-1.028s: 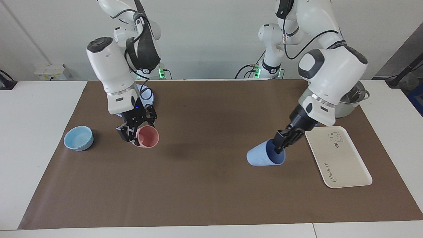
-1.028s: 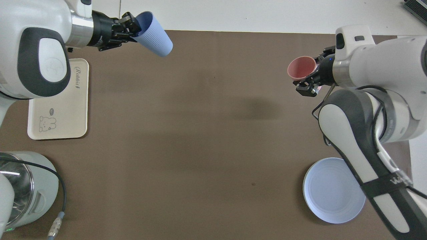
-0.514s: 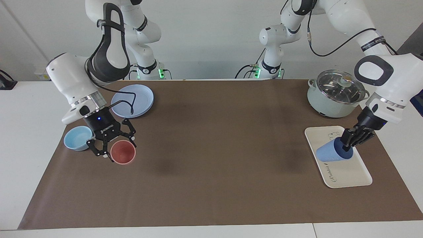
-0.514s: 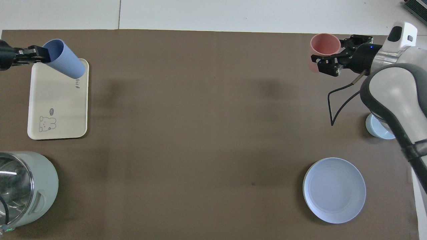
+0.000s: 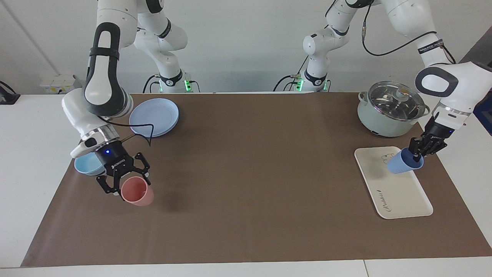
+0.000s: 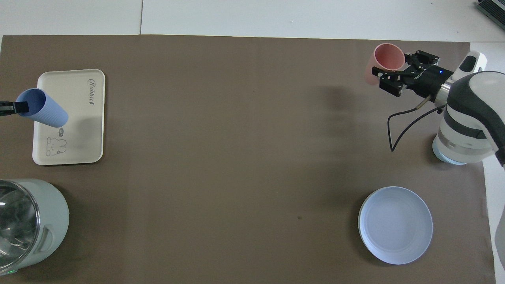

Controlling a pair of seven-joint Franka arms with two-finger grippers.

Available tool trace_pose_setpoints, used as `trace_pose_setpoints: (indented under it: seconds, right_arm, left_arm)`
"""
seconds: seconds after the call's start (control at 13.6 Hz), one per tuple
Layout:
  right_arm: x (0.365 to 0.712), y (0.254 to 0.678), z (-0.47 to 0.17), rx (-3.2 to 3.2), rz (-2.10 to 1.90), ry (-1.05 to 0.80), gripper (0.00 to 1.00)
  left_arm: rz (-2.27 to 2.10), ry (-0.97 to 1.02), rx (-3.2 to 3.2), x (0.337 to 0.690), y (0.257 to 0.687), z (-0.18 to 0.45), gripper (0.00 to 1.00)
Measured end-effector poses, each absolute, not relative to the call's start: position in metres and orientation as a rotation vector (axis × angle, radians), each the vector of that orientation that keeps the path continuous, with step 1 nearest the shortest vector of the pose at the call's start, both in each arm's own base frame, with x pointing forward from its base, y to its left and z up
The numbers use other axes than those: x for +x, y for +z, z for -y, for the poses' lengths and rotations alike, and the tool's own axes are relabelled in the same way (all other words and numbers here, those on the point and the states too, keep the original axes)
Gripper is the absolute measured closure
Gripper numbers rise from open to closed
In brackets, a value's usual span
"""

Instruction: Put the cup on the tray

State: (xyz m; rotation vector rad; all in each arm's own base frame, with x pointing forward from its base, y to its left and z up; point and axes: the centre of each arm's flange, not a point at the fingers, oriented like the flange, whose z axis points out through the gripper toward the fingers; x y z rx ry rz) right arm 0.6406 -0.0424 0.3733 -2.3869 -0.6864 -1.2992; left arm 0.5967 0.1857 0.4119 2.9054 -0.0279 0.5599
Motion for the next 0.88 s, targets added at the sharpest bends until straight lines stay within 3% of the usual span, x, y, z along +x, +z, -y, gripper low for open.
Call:
trace_pose_setpoints:
  seconds: [0.51,0.81,0.88]
  right_arm:
    - [0.612,0.313,0.052,-2.385,0.732,-1.385,0.18]
    - [0.602,0.294,0.067,-2.351,0.762,-1.432,0.18]
    - [0.601,0.287,0.069,-2.335,0.768,-1.450,0.18]
  left_arm:
    - [-0.077,0.655,2.896,0.607,0.366,-0.187,0.92]
    - [-0.078,0.670,2.901,0.610,0.362,-0.187,0.92]
    - [-0.075,0.683,2.901,0.611,0.365,-0.187,0.86]
